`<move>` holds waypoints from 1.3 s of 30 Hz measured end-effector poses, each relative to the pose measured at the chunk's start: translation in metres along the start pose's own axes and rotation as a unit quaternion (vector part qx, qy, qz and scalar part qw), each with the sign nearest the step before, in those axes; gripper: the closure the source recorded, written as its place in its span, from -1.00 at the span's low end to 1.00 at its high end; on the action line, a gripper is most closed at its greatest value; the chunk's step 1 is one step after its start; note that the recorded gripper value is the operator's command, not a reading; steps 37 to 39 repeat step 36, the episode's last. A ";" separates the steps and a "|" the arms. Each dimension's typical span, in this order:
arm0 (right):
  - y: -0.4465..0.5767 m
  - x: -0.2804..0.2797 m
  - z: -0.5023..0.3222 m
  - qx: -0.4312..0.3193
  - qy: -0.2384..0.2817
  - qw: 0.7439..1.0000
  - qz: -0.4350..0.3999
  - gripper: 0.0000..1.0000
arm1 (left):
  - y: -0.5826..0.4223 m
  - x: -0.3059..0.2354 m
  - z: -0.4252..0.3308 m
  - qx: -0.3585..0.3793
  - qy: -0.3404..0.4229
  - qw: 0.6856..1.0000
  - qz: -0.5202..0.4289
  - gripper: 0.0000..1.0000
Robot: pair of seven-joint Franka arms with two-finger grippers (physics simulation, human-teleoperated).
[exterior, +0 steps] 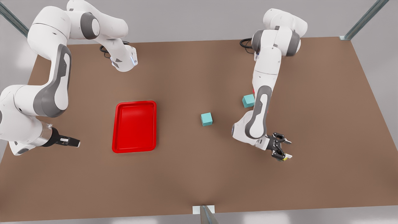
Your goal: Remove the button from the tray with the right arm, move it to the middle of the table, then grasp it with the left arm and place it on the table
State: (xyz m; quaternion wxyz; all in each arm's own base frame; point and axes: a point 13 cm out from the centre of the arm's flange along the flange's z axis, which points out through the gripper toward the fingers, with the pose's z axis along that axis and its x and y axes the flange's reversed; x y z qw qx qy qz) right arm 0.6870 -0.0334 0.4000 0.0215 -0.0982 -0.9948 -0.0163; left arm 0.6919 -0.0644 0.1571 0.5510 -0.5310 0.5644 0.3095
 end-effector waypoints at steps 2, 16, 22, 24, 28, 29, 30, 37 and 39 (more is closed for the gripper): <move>0.002 0.000 -0.003 -0.006 -0.002 1.000 0.000 -1.00 | 0.000 -0.024 -0.044 -0.078 0.106 0.991 0.031 -1.00; -0.013 0.071 -0.062 0.002 -0.039 0.998 -0.044 -1.00 | 0.092 -0.350 -0.102 -0.021 0.633 0.709 0.310 -1.00; -0.018 0.076 -0.073 0.016 -0.047 0.997 -0.063 -1.00 | 0.087 -0.342 -0.061 0.092 0.620 0.654 0.424 -1.00; -0.020 0.076 -0.074 0.018 -0.047 0.996 -0.068 -1.00 | 0.080 -0.336 -0.075 0.136 0.607 0.628 0.467 -1.00; -0.020 0.076 -0.074 0.020 -0.046 0.996 -0.076 -1.00 | 0.069 -0.324 -0.120 0.218 0.575 0.567 0.549 -1.00; -0.020 0.076 -0.073 0.021 -0.046 0.996 -0.078 -1.00 | 0.068 -0.322 -0.128 0.234 0.567 0.553 0.564 -1.00; -0.020 0.076 -0.073 0.022 -0.045 0.996 -0.080 -1.00 | 0.067 -0.320 -0.133 0.248 0.560 0.540 0.577 -1.00; -0.012 0.077 -0.072 0.026 -0.045 0.994 -0.095 -1.00 | 0.068 -0.304 -0.109 0.277 0.548 0.486 0.621 -1.00; -0.012 0.077 -0.072 0.026 -0.045 0.994 -0.095 -1.00 | 0.068 -0.304 -0.109 0.277 0.548 0.486 0.621 -1.00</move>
